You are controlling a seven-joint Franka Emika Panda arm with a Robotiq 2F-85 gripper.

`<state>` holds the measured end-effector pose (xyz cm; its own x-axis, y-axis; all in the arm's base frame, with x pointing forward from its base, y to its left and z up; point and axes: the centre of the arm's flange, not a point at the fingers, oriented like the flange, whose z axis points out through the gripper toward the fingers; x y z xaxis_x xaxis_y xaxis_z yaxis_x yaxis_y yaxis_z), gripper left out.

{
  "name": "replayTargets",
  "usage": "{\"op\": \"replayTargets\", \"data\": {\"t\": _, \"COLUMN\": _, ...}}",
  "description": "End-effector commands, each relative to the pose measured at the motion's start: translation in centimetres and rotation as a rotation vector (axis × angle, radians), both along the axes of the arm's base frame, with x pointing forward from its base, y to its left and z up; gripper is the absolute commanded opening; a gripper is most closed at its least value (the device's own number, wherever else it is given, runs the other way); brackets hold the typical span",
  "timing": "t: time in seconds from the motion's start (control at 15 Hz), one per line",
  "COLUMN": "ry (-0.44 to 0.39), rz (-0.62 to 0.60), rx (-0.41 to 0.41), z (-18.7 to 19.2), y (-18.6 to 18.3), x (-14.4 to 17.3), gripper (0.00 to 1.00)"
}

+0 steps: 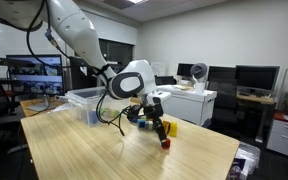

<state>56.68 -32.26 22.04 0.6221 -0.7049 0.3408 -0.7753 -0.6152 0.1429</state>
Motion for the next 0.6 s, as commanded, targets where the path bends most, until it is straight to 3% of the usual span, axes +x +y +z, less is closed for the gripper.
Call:
{"op": "replayTargets", "data": {"t": 0.0, "ry": 0.006, "rz": -0.017, "rx": -0.012, "z": 0.3, "y": -1.1, "x": -0.9, "gripper": 0.38}}
{"op": "replayTargets", "data": {"t": 0.27, "ry": -0.027, "rz": 0.016, "rx": -0.029, "z": 4.0, "y": -1.9, "x": -2.5, "gripper": 0.38}}
{"op": "replayTargets", "data": {"t": 0.53, "ry": -0.191, "rz": 0.141, "rx": -0.054, "z": 12.1, "y": 0.7, "x": -1.6, "gripper": 0.38}}
